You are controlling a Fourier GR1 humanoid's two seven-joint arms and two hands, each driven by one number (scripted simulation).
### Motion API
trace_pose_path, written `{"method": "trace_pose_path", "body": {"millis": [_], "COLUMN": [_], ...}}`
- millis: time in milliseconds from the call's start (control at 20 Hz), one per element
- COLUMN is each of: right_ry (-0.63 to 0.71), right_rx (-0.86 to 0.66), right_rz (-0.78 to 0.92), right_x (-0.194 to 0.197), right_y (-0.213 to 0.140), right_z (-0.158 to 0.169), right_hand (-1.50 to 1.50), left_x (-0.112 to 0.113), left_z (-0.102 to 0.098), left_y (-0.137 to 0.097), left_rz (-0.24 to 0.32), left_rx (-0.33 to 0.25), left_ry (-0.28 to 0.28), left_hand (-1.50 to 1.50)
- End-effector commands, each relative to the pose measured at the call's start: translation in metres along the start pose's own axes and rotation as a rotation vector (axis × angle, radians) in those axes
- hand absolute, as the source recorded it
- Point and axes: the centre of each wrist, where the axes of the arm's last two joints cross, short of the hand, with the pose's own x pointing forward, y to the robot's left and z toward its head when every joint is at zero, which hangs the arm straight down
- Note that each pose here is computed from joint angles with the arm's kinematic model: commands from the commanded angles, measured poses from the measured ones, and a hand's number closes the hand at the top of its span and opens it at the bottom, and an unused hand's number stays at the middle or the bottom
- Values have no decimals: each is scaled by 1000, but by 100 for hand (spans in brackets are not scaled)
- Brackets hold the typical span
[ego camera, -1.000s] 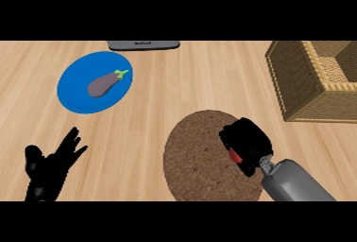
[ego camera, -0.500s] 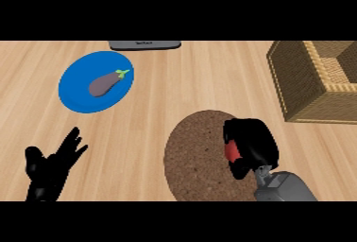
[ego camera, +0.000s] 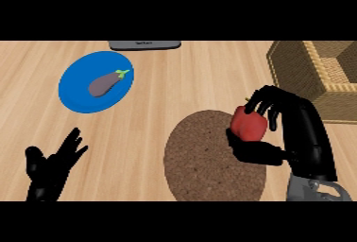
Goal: Pick the bell pepper from the placemat and place it in the basket
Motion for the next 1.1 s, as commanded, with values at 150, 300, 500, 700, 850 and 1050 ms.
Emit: {"method": "trace_pose_path", "body": {"millis": [150, 300, 500, 700, 850, 1050], "right_ry": [63, 85, 130, 176, 219, 212], "right_rx": [-197, -264, -308, -324, -326, -312], "right_rz": [-32, -72, -58, -30, -35, 51], "right_x": [29, 40, 36, 22, 11, -12], "right_y": [-81, -118, -158, -192, -208, -188], "right_z": [-6, -14, -46, -75, -92, -111], "right_hand": [150, 150, 150, 150, 150, 150], "left_x": [-34, -31, -18, -34, -36, -15], "left_z": [8, 0, 5, 4, 3, 1], "left_y": [-3, -4, 0, -8, -1, -8], "left_rz": [-20, -17, -19, -31, -27, -15], "left_rx": [-29, -11, -17, -32, -22, -48], "left_ry": [144, 139, 135, 136, 124, 126], "left_hand": [0, 0, 0, 0, 0, 0]}}
